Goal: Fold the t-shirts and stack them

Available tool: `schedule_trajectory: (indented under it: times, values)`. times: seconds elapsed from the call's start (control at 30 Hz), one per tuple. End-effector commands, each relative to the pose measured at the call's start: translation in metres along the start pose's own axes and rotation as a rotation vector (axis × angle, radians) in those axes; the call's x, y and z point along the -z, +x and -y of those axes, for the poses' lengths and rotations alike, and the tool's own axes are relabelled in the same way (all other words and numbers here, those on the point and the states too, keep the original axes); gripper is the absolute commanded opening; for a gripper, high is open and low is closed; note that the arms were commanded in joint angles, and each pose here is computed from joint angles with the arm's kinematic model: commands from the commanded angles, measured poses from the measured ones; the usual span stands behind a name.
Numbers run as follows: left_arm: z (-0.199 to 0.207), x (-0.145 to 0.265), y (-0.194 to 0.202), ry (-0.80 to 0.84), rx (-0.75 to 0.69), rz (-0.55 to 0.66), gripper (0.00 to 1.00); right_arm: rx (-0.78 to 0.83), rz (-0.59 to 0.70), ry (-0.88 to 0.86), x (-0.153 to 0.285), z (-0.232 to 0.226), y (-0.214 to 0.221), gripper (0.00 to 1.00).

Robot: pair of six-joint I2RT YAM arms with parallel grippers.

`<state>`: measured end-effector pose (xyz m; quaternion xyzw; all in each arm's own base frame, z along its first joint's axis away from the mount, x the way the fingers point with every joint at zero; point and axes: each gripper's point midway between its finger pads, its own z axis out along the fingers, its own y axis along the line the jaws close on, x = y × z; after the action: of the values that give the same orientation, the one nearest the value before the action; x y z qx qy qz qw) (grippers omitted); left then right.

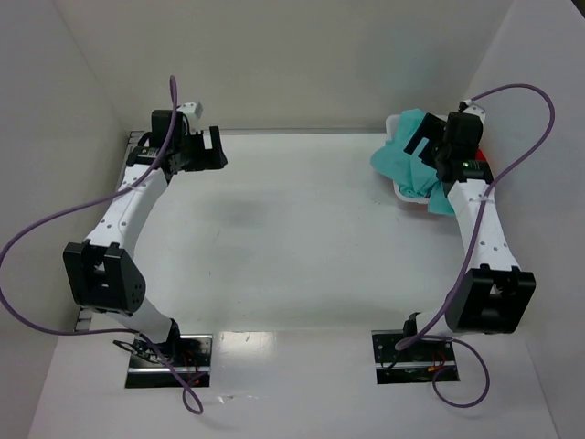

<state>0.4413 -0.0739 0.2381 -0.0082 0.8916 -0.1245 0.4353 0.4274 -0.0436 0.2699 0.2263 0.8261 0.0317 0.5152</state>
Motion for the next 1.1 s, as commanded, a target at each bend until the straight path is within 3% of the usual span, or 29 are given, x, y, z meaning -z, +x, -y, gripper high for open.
schedule_trajectory:
  times: [0.0,0.1,0.27,0.47,0.77,1.07]
  values:
    - [0.010,0.010,-0.014,0.039,-0.041,0.041,1.00,-0.025,0.077,0.012,0.004,0.008,-0.022,1.00]
    - [0.021,0.007,-0.018,0.087,-0.073,0.054,1.00,-0.029,0.066,0.028,-0.013,0.012,-0.023,1.00]
    - [0.038,0.001,-0.017,0.131,-0.104,0.055,1.00,-0.017,-0.068,0.079,-0.053,0.021,0.007,1.00]
    - [0.055,-0.005,-0.008,0.171,-0.124,0.034,1.00,-0.023,-0.099,0.105,-0.077,0.024,0.014,1.00]
    - [0.054,-0.010,0.000,0.179,-0.131,0.022,1.00,-0.010,-0.096,0.142,-0.111,0.026,0.005,0.97]
    - [0.054,-0.018,0.007,0.186,-0.138,0.003,1.00,0.061,-0.177,0.186,-0.140,0.033,0.031,0.90]
